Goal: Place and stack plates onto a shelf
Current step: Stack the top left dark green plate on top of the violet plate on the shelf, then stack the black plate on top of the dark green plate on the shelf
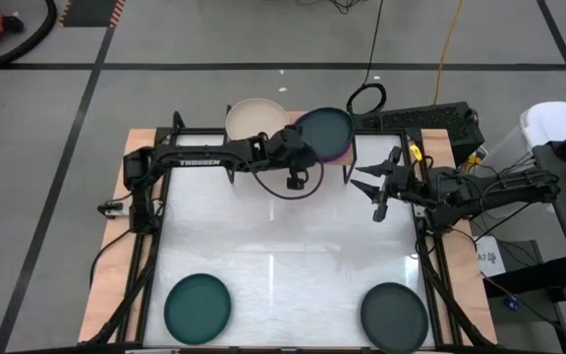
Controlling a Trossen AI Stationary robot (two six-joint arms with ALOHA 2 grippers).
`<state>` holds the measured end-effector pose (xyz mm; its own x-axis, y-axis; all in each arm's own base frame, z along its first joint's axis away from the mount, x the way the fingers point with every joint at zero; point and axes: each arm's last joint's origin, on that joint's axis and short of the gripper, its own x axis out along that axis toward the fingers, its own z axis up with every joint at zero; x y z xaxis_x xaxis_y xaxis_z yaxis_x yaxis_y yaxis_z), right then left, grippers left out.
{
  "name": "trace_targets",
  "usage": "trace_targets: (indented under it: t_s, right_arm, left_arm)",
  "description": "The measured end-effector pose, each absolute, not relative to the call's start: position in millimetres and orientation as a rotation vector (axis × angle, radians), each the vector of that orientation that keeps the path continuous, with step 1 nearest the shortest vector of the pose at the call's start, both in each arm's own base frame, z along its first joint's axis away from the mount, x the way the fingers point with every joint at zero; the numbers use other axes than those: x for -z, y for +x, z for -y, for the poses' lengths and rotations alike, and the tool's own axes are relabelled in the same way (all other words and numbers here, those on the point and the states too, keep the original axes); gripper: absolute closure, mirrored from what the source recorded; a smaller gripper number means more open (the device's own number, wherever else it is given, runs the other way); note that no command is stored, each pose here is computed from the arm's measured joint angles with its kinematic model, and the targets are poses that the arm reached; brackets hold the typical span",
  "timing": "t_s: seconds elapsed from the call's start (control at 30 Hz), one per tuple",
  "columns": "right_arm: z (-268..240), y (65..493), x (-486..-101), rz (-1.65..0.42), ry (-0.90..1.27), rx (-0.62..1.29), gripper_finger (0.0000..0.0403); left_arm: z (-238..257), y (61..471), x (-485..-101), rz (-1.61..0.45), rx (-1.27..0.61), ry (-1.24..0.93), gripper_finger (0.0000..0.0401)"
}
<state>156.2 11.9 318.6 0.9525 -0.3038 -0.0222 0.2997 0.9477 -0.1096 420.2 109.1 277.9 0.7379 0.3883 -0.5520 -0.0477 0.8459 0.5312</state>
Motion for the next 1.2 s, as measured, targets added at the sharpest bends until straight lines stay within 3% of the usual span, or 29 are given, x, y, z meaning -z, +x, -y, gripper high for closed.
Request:
trace_targets:
  t_s: [0.4,0.9,1.2]
  right_arm:
    - [-12,156,-319,-0.039,-0.106,0.307,0.0259]
    - [-12,156,-318,-0.05,-0.109,0.306,0.0259]
    - [-12,156,-316,-0.063,-0.109,0.306,0.0259]
  left_arm:
    - [-110,415,-279,-0.761,-0.327,0.526,0.022]
    - [-90,387,-313,-0.768,-0.346,0.369,0.0148]
    - [-56,369,-360,-0.542,-0.323,0.247,0.0139]
